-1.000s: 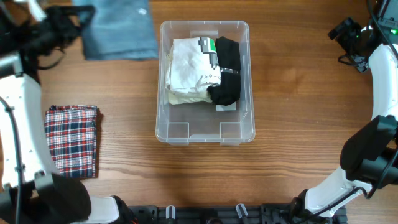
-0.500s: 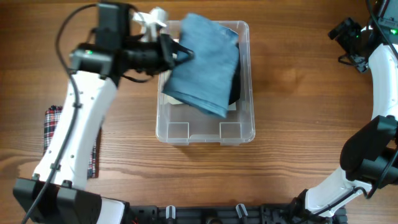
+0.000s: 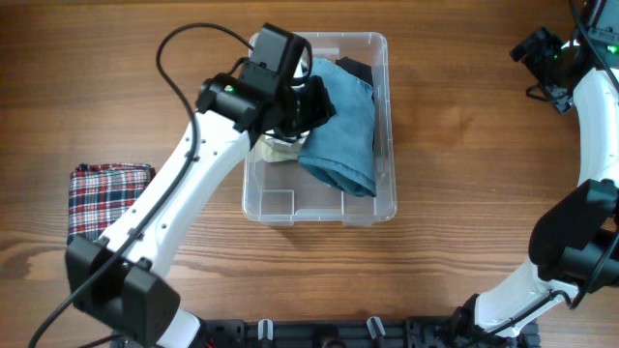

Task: Pack container
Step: 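Lower the blue denim into the bin on top of the garments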

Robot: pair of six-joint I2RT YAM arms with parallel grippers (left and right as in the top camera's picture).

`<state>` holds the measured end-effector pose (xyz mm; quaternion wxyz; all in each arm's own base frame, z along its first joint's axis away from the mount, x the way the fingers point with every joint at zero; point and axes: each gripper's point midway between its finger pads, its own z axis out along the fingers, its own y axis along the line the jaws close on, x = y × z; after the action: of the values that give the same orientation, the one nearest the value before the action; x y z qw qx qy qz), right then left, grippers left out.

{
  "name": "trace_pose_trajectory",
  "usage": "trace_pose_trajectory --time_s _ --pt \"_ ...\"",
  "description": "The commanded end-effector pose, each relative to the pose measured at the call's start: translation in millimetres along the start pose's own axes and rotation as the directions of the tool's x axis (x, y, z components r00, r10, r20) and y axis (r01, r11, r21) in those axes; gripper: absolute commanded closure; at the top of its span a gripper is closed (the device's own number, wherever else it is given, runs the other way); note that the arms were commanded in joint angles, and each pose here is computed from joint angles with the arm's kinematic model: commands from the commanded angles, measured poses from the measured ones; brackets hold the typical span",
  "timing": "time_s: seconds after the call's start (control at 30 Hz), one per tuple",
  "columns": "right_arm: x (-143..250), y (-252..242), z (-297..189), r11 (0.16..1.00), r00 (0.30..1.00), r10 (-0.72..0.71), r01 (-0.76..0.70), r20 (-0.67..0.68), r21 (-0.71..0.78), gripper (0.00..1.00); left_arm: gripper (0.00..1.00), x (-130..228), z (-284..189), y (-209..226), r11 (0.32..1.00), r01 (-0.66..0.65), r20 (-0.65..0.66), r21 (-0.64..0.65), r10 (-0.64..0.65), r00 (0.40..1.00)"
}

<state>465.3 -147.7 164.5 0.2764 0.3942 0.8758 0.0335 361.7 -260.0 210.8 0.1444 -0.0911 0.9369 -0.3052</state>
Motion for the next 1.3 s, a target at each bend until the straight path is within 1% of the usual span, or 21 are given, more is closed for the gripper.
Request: trace_pose_trajectory --time_s 0.0,0.13,0.27,0.4,0.5,0.53,0.67,0.8,1.0,1.07,1.27 --pt "2.1 2.2 2.6 1.0 1.0 0.011 -0.011 -0.008 -0.004 0.0 0.95 -0.7 21.9 5.3 0.99 0.137 0.005 -0.044 -0.137 0.991" --pt "2.1 2.2 2.6 1.0 1.0 0.011 -0.011 -0.008 -0.004 0.0 0.94 18.0 35.9 0.5 0.984 0.163 -0.039 -0.067 -0.166 0.985" --pt "2.1 2.2 2.6 1.0 1.0 0.011 -0.011 -0.008 -0.004 0.0 0.9 38.4 40.1 -10.7 0.989 0.134 -0.08 -0.066 -0.139 0.987" --pt "2.1 2.2 2.6 1.0 1.0 0.011 -0.011 -0.008 -0.004 0.0 0.9 55.1 42.4 -15.7 0.991 0.109 -0.115 -0.077 -0.118 0.986" --pt "2.1 2.2 2.6 1.0 1.0 0.011 -0.011 -0.008 -0.004 0.0 0.91 61.1 41.9 -12.1 0.989 0.11 -0.131 -0.098 -0.123 0.984" --pt "2.1 2.2 2.6 1.0 1.0 0.011 -0.011 -0.008 -0.004 0.0 0.91 62.7 41.5 -10.0 0.988 0.111 -0.136 -0.107 -0.125 0.983" --pt "2.1 2.2 2.6 1.0 1.0 0.011 -0.011 -0.008 -0.004 0.0 0.91 64.5 40.4 -2.4 0.99 0.047 -0.143 -0.133 -0.066 0.988" --pt "2.1 2.2 2.6 1.0 1.0 0.011 -0.011 -0.008 -0.004 0.0 0.91 63.4 37.5 15.3 0.975 0.048 -0.116 -0.218 -0.075 0.99" --pt "2.1 2.2 2.6 1.0 1.0 0.011 -0.011 -0.008 -0.004 0.0 0.91 66.0 35.0 24.2 0.968 -0.006 -0.132 -0.252 -0.029 0.991" --pt "2.1 2.2 2.6 1.0 1.0 0.011 -0.011 -0.008 -0.004 0.0 0.91 65.2 34.8 25.3 0.966 -0.072 -0.144 -0.249 0.037 0.989" --pt "2.1 2.2 2.6 1.0 1.0 0.011 -0.011 -0.008 -0.004 0.0 0.91 58.0 34.8 27.1 0.957 -0.155 -0.139 -0.245 0.123 0.983"
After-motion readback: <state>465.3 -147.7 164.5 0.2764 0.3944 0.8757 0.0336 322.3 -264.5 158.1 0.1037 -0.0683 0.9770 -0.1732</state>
